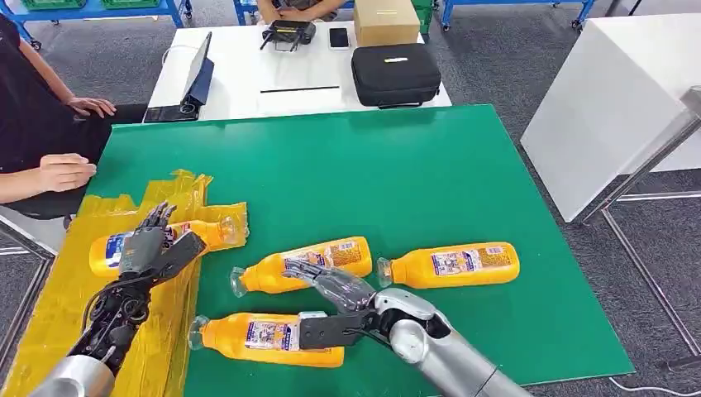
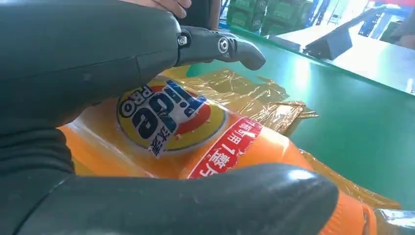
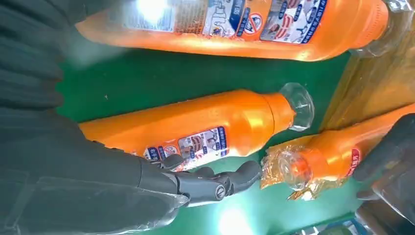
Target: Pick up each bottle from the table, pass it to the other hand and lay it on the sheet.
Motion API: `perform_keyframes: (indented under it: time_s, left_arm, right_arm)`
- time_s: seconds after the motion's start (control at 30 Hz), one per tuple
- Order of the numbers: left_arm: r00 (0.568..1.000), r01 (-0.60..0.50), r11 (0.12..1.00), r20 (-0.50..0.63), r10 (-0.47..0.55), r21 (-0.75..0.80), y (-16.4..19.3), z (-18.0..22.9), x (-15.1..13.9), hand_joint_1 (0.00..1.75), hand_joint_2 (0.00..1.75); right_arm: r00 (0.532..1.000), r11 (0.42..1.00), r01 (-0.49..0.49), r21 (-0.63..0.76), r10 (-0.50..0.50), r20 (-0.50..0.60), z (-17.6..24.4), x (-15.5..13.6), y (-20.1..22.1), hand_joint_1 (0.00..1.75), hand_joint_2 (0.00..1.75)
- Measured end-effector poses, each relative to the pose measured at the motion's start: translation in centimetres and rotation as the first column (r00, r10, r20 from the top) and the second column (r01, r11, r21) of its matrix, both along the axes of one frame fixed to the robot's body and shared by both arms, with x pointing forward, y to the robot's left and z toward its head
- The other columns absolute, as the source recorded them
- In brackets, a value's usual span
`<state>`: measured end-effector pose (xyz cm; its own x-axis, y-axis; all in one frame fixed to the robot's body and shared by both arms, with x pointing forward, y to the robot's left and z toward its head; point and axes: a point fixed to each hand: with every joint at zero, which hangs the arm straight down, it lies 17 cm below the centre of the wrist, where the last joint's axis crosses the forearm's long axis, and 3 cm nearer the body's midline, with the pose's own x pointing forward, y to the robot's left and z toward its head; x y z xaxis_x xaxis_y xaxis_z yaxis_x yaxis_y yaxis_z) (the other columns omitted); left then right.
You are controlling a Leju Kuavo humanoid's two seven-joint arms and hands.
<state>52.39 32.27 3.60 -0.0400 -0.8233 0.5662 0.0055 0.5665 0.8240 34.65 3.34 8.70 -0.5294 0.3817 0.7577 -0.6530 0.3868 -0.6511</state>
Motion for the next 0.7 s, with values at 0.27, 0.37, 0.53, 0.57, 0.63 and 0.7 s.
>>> perform_keyframes:
  time_s: [0.27, 0.37, 0.53, 0.57, 0.63, 0.7]
  left_arm:
    - [0.993, 0.034, 0.956, 0.115, 0.000, -0.292, -0.2, 3.0, -0.8, 0.00, 0.00]
    - [0.971, 0.043, 0.923, 0.232, 0.051, -0.383, 0.5, 7.1, -1.4, 0.00, 0.00]
    - [0.900, 0.118, 0.896, 0.427, 0.086, -0.428, 0.8, 15.7, -2.1, 0.00, 0.00]
    - [0.880, 0.136, 0.896, 0.466, 0.086, -0.423, 0.8, 17.5, -2.3, 0.00, 0.00]
    - [0.861, 0.151, 0.896, 0.501, 0.088, -0.417, 0.8, 19.2, -2.6, 0.00, 0.00]
    - [0.840, 0.170, 0.895, 0.536, 0.088, -0.413, 0.8, 20.8, -3.0, 0.00, 0.00]
  right_arm:
    - [0.958, 0.953, 0.131, 0.272, -0.192, 0.214, 6.9, 2.2, -2.0, 0.00, 1.75]
    - [0.925, 0.903, 0.173, 0.394, -0.287, 0.251, 10.5, 2.7, -3.9, 0.00, 1.75]
    - [0.912, 0.883, 0.201, 0.424, -0.327, 0.248, 11.2, 2.6, -5.1, 0.00, 1.75]
    - [0.909, 0.880, 0.206, 0.428, -0.334, 0.248, 11.3, 2.6, -5.3, 0.00, 1.75]
    - [0.906, 0.875, 0.213, 0.435, -0.344, 0.248, 11.4, 2.6, -5.5, 0.00, 1.75]
    - [0.904, 0.871, 0.224, 0.437, -0.353, 0.241, 11.4, 2.5, -5.7, 0.00, 1.75]
